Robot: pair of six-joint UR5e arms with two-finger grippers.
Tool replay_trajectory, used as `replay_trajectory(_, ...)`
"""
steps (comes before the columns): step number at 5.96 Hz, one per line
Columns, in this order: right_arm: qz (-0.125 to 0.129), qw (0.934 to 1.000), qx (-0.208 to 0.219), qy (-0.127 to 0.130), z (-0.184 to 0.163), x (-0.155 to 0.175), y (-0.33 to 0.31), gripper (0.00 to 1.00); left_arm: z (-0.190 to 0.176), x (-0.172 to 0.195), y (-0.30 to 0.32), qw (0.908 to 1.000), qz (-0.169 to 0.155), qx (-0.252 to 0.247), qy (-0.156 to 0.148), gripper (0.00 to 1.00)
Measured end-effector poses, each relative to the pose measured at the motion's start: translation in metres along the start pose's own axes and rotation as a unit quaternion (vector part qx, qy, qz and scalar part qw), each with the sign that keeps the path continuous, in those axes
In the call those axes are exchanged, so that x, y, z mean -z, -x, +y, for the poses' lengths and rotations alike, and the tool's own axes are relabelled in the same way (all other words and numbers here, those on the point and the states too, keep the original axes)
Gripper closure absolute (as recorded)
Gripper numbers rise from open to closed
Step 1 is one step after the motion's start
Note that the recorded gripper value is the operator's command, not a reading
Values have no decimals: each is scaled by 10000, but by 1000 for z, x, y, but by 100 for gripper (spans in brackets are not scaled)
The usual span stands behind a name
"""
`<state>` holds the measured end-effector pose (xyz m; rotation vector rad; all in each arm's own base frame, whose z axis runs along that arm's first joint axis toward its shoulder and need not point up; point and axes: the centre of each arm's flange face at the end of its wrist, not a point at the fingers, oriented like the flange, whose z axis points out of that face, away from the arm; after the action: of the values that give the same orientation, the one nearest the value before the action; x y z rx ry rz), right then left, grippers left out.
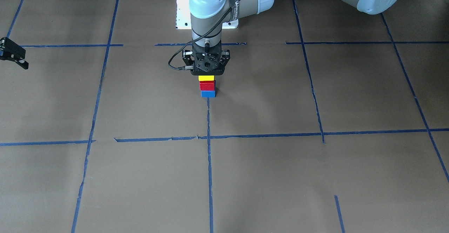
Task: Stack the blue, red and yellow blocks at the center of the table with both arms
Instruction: 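Lower the yellow cube onto the red cube and open the left gripper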
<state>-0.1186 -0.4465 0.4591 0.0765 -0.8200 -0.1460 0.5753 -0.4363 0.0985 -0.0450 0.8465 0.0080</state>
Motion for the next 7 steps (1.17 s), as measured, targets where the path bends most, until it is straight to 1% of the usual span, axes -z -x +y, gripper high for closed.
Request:
replay_trajectory(2, 2, 10000, 0, -1, 0, 0, 0, 0, -2, -1, 0, 9999, -26, -35, -103, 84)
replay_trajectory(3, -1, 10000, 1, -1, 0, 0, 0, 0, -3, -2, 0, 9999, -44, -35, -126, 60)
replay_trajectory(4, 0, 10000, -2, 3, 0, 0, 0, 0, -3, -2, 1, 9999, -54, -31, -128, 1)
replay_trajectory(7, 4, 10000, -8, 8, 0, -1, -1, 0, 0, 2, -1, 9999, -12, -35, -132, 0)
